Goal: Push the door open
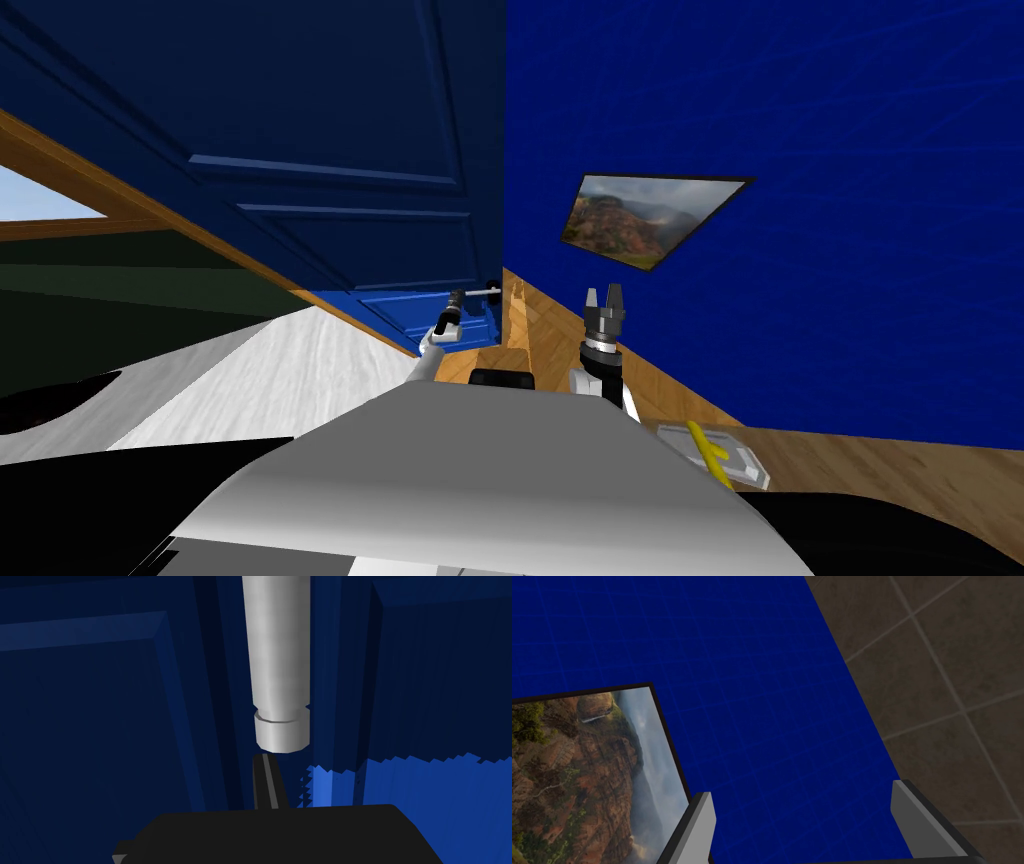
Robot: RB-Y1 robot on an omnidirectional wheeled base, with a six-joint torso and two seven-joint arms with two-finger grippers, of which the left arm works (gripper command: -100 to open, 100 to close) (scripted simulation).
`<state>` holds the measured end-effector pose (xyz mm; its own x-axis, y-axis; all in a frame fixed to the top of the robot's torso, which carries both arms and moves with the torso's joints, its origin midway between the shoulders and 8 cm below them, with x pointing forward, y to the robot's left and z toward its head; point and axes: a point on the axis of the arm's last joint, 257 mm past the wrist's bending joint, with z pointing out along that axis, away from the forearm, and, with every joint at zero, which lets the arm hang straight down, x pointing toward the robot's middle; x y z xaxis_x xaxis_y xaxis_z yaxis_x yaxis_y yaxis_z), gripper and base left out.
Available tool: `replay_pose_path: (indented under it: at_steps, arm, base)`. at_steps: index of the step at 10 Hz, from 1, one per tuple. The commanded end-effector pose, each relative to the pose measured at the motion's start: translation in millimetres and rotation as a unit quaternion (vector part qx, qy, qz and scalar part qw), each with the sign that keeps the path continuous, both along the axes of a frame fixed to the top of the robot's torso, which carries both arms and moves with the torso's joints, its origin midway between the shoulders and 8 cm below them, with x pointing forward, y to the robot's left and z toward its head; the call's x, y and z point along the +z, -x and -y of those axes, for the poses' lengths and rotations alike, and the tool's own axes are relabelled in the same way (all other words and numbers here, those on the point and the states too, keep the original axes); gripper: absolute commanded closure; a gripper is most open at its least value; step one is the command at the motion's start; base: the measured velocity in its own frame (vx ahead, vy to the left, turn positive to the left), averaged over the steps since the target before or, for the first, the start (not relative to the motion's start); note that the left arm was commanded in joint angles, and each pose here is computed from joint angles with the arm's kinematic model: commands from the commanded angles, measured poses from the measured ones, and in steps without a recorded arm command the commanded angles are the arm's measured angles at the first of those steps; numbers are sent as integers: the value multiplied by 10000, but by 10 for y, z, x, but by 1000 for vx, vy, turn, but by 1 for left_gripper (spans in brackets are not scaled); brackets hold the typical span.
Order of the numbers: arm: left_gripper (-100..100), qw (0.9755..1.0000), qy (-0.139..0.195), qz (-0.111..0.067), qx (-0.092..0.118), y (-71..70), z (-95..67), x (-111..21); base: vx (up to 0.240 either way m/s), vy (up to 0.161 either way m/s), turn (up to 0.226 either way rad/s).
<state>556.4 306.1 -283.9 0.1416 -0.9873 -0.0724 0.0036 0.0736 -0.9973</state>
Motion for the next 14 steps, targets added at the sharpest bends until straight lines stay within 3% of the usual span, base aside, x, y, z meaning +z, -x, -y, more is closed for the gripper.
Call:
replay_pose_path:
  at_steps: [1,8,14]
  arm:
    - [-100,9999,-39,-8,-107,3,93,-5]
    - [-100,9975,-167,-57,-678,61,643,-57]
    - [-100,9921,-198,-105,-1234,186,1228,-123]
  base:
    - [65,-44,254]
    - [12,-25,207]
    - [15,-38,198]
